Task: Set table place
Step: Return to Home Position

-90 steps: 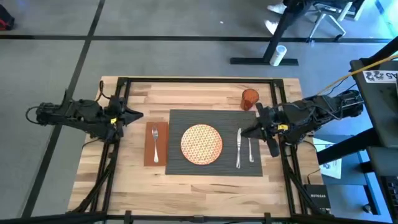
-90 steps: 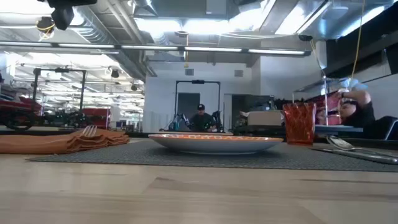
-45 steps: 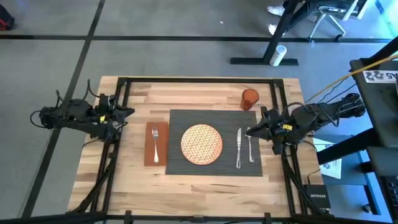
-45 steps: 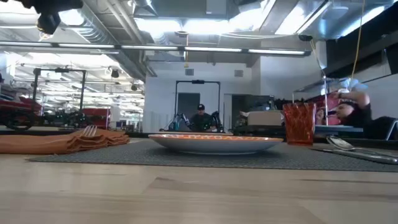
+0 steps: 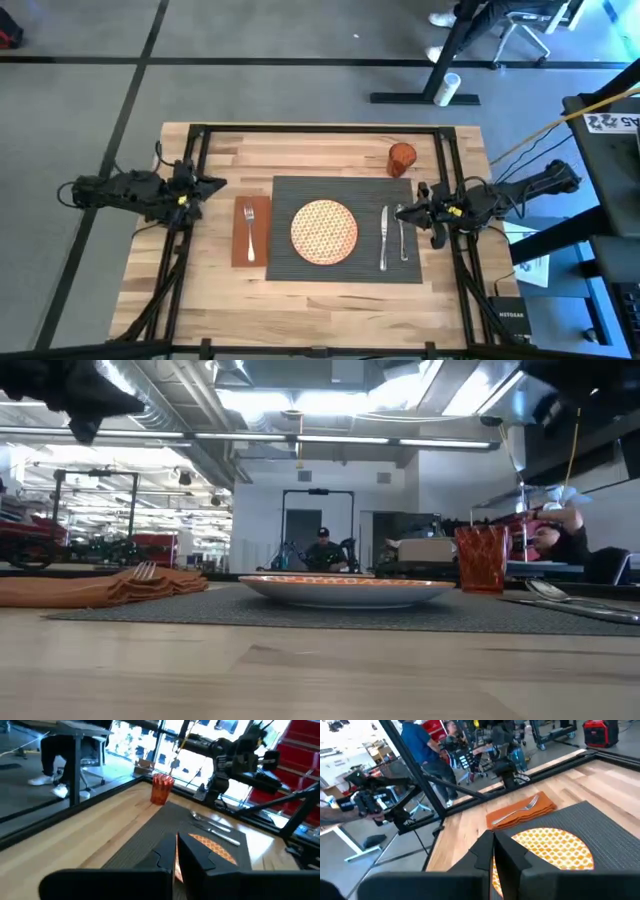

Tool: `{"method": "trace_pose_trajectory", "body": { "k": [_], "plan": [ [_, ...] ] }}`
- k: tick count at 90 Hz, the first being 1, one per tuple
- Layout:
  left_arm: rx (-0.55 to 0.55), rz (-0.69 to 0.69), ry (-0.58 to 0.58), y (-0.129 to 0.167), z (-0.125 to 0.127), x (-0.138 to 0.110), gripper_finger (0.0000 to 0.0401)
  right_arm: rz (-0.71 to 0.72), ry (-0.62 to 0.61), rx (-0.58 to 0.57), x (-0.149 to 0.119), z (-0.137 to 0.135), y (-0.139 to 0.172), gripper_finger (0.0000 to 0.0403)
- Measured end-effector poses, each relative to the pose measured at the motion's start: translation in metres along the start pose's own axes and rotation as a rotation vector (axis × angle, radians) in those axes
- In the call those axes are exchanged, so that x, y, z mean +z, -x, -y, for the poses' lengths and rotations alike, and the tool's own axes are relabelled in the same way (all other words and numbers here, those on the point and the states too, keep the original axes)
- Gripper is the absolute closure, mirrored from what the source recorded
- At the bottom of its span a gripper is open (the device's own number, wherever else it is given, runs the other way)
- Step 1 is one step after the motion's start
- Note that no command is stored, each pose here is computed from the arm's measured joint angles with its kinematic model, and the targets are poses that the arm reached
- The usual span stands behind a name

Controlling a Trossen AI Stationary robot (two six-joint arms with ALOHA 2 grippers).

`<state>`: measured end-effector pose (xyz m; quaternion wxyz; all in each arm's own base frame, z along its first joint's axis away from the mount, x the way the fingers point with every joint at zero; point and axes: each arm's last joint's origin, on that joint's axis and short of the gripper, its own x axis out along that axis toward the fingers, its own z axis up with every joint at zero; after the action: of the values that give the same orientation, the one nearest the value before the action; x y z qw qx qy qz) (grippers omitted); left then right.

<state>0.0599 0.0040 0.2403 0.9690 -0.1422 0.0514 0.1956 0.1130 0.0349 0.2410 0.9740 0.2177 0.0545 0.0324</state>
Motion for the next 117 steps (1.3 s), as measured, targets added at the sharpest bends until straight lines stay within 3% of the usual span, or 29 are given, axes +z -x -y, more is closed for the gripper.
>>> {"method": "trace_pose_trajectory", "body": {
  "k": [41,59,73,89,117],
  "plan": [
    [0.030,-0.004,0.011,-0.034,-0.001,-0.061,0.0401,0.081,0.008,-0.001,-0.035,0.024,0.017,0.0403],
    [0.076,-0.001,-0.031,-0.036,-0.004,-0.068,0.0401,0.107,0.025,0.000,-0.059,0.037,0.017,0.0403],
    [0.107,0.035,-0.077,-0.034,-0.006,-0.065,0.0401,0.165,0.061,0.006,-0.060,0.038,0.014,0.0403],
    [-0.004,0.000,-0.139,-0.034,-0.004,-0.066,0.0401,0.150,0.068,0.015,-0.060,0.041,0.013,0.0403],
    [-0.324,-0.115,-0.029,-0.032,0.005,-0.070,0.0401,0.069,0.079,0.020,-0.063,0.049,0.008,0.0403]
  ]
}}
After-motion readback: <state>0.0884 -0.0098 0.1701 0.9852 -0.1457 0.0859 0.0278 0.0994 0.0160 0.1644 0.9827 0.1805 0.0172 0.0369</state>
